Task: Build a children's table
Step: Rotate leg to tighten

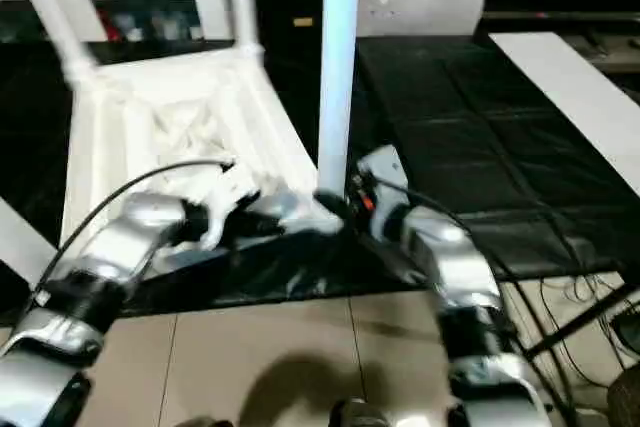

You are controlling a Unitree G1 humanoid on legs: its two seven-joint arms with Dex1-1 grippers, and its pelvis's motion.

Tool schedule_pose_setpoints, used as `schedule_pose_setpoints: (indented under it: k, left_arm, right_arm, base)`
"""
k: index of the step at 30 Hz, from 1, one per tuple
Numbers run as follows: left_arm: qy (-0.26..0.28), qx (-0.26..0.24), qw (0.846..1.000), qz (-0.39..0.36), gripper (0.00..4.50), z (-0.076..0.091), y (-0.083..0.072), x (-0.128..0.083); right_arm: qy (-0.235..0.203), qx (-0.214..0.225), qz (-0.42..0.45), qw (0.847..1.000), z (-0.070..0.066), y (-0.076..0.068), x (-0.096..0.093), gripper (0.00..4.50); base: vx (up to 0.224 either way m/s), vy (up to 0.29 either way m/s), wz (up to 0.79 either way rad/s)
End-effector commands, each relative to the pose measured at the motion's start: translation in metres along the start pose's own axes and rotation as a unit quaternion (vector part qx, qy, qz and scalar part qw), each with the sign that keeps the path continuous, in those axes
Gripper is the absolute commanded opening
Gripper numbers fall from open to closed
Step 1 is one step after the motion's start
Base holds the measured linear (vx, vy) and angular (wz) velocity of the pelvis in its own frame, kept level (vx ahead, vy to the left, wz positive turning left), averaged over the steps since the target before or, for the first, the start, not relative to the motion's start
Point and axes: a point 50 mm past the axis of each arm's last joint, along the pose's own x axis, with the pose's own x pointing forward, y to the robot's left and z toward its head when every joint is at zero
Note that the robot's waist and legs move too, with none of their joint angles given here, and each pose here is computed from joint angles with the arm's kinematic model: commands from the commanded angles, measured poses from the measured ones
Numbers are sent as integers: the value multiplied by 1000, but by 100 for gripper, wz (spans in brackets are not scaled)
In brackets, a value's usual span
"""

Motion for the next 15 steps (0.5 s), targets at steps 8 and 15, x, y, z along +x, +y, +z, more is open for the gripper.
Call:
schedule_pose_setpoints:
  k: [8, 15]
  left_arm:
    - [-100, 32, 992, 71, 0, 64, -14, 29]
    - [-73, 62, 995, 27, 0, 45, -11, 13]
  right_arm:
    - [-6, 57, 45, 997, -8, 69, 42, 269]
    - [-20, -10, 67, 997, -9, 23, 5, 332]
  base:
    - [0, 0, 0]
    - [0, 0, 0]
